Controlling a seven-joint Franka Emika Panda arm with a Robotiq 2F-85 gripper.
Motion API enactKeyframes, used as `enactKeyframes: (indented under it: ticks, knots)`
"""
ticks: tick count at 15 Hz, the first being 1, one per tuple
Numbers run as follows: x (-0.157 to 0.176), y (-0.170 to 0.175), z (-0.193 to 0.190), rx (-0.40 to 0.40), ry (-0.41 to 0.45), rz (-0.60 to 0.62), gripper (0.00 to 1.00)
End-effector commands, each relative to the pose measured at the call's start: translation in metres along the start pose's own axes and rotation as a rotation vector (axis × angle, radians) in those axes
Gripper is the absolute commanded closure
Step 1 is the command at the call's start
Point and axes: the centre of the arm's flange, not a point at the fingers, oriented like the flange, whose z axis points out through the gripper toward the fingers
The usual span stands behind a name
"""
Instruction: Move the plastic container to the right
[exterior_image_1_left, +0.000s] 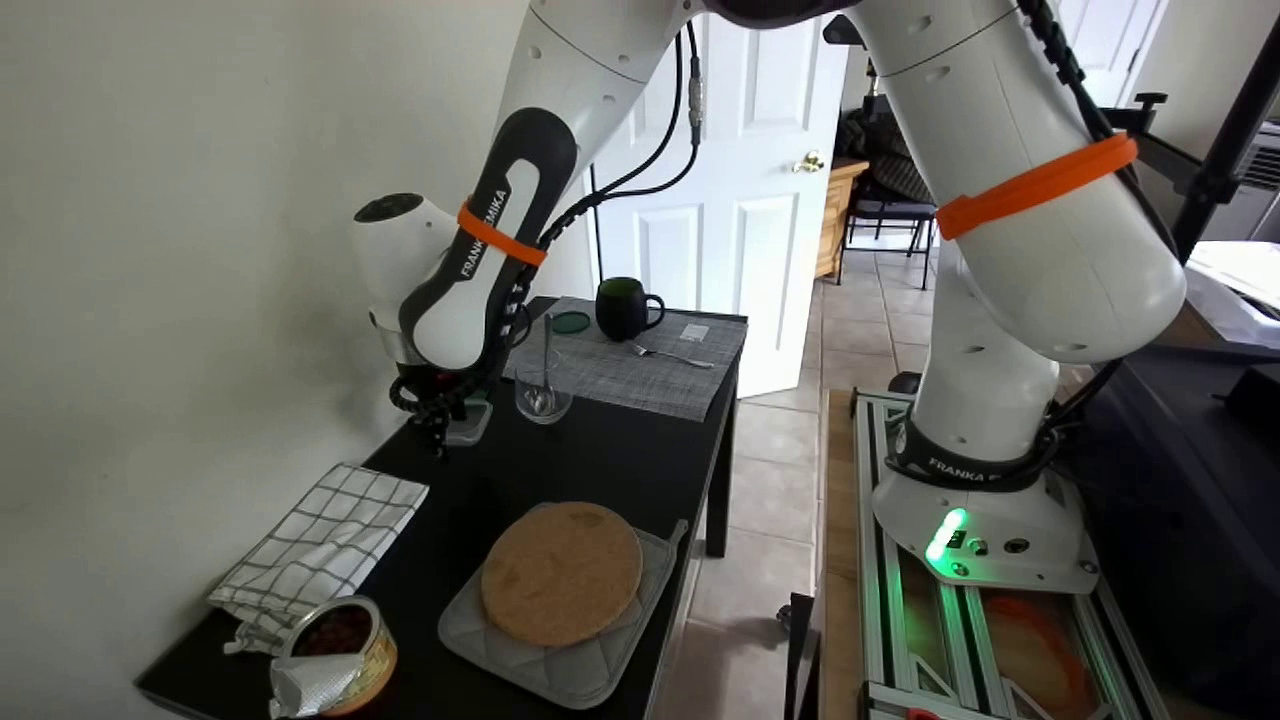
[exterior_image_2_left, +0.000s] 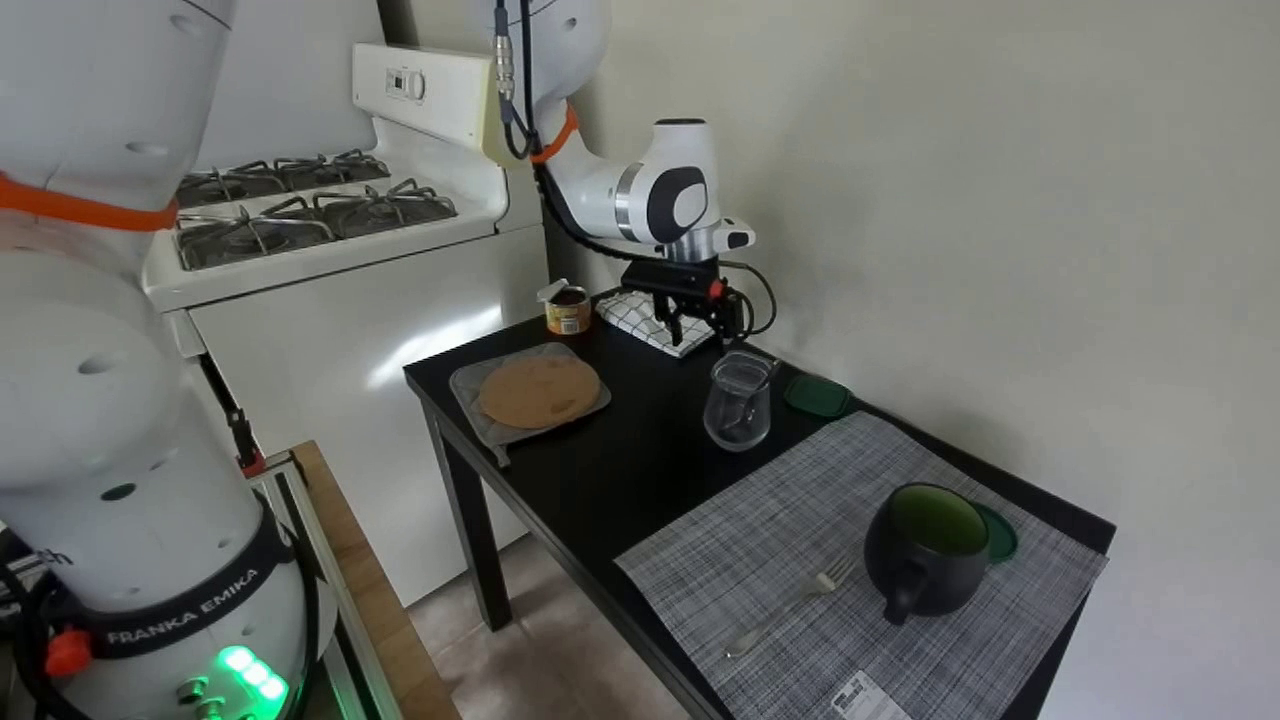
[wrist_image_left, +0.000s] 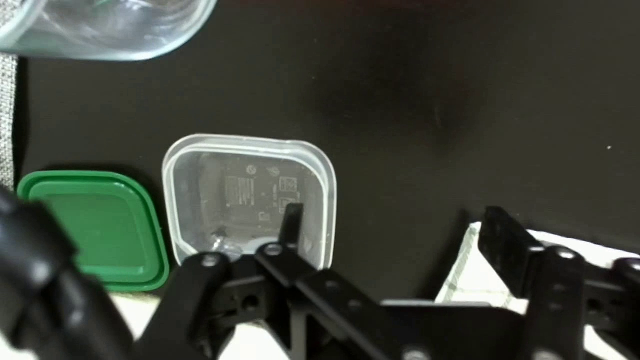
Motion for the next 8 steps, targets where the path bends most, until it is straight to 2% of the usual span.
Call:
enactKeyframes:
  ticks: [1, 2, 5, 6, 8]
  knots:
    - [0.005, -0.007, 0.024, -0.029, 0.007, 0.026, 0.41]
    - [0.006, -0.007, 0.027, -0.03, 0.007, 0.029, 0.49]
    - [0.009, -0.004, 0.033, -0.043, 0.015, 0.038, 0.56]
    - [0.01, -0.002, 0.03, -0.046, 0.02, 0.045, 0.47]
    - [0.013, 0.002, 0.019, -0.049, 0.04, 0.057, 0.39]
